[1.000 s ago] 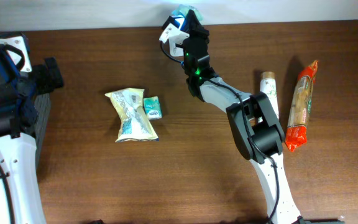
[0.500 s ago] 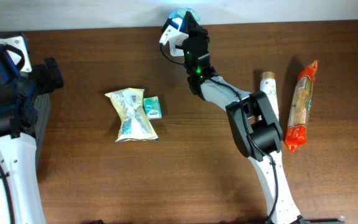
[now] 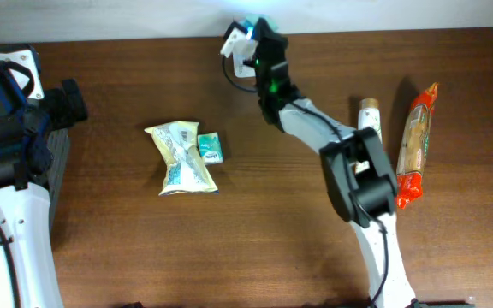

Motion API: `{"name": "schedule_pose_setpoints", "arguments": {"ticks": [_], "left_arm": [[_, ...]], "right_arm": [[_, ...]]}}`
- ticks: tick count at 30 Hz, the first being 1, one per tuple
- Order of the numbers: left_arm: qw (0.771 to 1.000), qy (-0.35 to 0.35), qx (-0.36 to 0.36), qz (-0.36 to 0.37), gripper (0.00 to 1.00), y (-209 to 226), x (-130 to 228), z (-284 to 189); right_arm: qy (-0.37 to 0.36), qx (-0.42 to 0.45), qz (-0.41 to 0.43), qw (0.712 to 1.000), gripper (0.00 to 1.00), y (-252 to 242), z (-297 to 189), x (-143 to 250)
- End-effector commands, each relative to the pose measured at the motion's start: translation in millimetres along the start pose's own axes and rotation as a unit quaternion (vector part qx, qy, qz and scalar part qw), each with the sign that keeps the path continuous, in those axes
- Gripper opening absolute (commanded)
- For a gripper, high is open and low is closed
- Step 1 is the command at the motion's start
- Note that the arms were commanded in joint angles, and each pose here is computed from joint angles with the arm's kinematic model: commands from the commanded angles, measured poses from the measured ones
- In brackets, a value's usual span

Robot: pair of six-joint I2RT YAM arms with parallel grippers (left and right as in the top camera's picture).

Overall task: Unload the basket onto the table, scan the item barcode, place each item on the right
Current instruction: 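Hold the wipes packet in front of the scanner with the right gripper, then carry the wipes packet right and set it beside the white tube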

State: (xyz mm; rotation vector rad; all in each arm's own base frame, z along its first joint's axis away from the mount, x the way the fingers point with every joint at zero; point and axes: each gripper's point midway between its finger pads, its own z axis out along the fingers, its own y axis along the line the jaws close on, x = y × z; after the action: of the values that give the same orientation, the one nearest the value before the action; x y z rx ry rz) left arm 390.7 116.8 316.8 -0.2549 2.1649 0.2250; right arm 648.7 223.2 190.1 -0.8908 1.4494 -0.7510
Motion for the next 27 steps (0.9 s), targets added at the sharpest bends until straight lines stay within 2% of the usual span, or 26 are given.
{"name": "schedule_pose_setpoints", "arguments": {"ticks": [1, 3, 5, 6, 7, 9, 11, 15, 17, 20, 24, 27], "left_arm": [[1.000, -0.011, 0.003, -0.006, 0.99, 0, -6, -7], [1.000, -0.011, 0.003, -0.006, 0.99, 0, -6, -7], [1.000, -0.011, 0.003, -0.006, 0.99, 0, -6, -7], [1.000, -0.011, 0.003, -0.006, 0.99, 0, -6, -7], [1.000, -0.011, 0.003, -0.006, 0.99, 0, -6, -7], [1.000, -0.011, 0.003, -0.006, 0.99, 0, -6, -7], [1.000, -0.010, 0.003, -0.006, 0.99, 0, -5, -7], [1.000, -0.010, 0.003, -0.006, 0.99, 0, -5, -7], [1.000, -0.010, 0.003, -0.006, 0.99, 0, -5, -7], [1.000, -0.010, 0.003, -0.006, 0.99, 0, -5, -7], [1.000, -0.010, 0.003, -0.006, 0.99, 0, -5, -7], [1.000, -0.010, 0.003, -0.006, 0.99, 0, -5, -7]], "right_arm": [[-0.020, 0.044, 0.161, 0.986, 0.04, -126, -47, -54], [0.000, 0.009, 0.218, 0.976, 0.04, -138, -67, -56], [0.034, -0.067, 0.285, 0.956, 0.04, -139, -102, -55], [0.056, -0.086, 0.322, 0.941, 0.04, -140, -115, -50], [0.098, -0.104, 0.378, 0.915, 0.04, -141, -135, -38], [0.164, -0.136, 0.431, 0.877, 0.04, -140, -169, -16], [0.227, -0.198, 0.453, 0.839, 0.04, -135, -211, 10], [0.312, -0.265, 0.471, 0.782, 0.04, -122, -245, 59], [0.374, -0.287, 0.493, 0.731, 0.04, -107, -256, 102], [0.423, -0.301, 0.524, 0.675, 0.04, -84, -257, 150], [0.485, -0.295, 0.549, 0.613, 0.04, -51, -263, 214], [0.514, -0.281, 0.560, 0.586, 0.04, -37, -269, 249]]}}
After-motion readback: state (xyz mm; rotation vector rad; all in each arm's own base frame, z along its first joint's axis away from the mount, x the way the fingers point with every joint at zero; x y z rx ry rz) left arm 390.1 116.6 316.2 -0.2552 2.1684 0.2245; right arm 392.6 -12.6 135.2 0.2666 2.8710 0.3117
